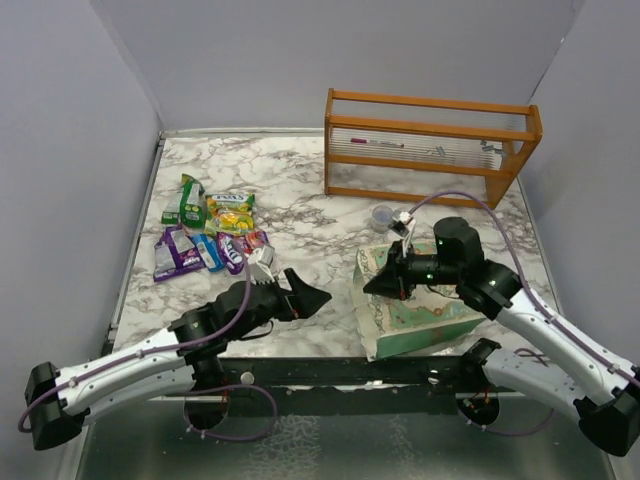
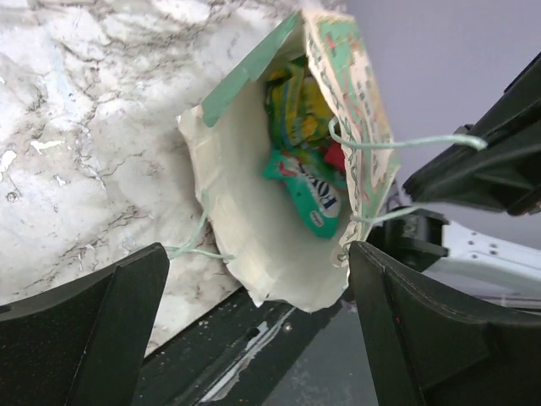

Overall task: Take the snacks out of the paper bag
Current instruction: Adjust the paper bag at the center of the board.

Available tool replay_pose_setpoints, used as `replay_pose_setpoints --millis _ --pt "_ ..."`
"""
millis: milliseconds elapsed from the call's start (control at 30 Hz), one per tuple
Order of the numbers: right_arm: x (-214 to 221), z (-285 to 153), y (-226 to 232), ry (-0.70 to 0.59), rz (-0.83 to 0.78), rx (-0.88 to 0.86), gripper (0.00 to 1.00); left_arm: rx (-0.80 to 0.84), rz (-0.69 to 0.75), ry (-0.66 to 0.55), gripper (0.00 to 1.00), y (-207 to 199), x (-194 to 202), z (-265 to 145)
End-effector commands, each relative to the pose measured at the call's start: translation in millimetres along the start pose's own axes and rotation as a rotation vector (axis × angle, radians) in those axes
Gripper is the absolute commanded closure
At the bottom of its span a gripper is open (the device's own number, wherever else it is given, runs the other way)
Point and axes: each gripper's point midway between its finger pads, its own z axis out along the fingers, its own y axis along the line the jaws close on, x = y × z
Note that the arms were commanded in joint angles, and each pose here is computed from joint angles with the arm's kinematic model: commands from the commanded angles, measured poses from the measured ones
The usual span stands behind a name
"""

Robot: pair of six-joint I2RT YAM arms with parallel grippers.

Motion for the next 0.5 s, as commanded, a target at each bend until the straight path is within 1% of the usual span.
replay_pose_setpoints --millis 0,133,200,267,333,400,433,467 --pt "-46 -36 3 -0.098 -0.123 0.175 0.98 -0.033 0.001 -0.032 0.08 6 -10 -20" --pt "-62 -68 3 -0.154 -0.132 0.315 0.98 -0.011 0.01 -0.032 0.08 -3 -13 -21" --pt "-65 -71 6 -0.2 -0.107 0.316 0.98 -0.016 0.015 -0.029 0.08 -3 -13 -19" --pt "-56 -57 12 -0.221 -0.084 0.219 0.98 -0.013 0.017 -0.023 0.07 -3 -11 -17" --pt "-34 -31 14 -0.191 -0.024 0.082 0.98 -0.01 0.016 -0.023 0.07 -3 -11 -16" --pt "-5 -1 9 -0.116 0.067 -0.043 0.98 -0.012 0.017 -0.023 0.07 -3 -11 -17" --pt "11 10 6 -0.062 0.122 -0.083 0.98 -0.018 0.016 -0.022 0.07 -2 -11 -18" --pt "20 15 5 -0.01 0.136 -0.104 0.98 -0.022 0.014 -0.02 0.07 0 -10 -19"
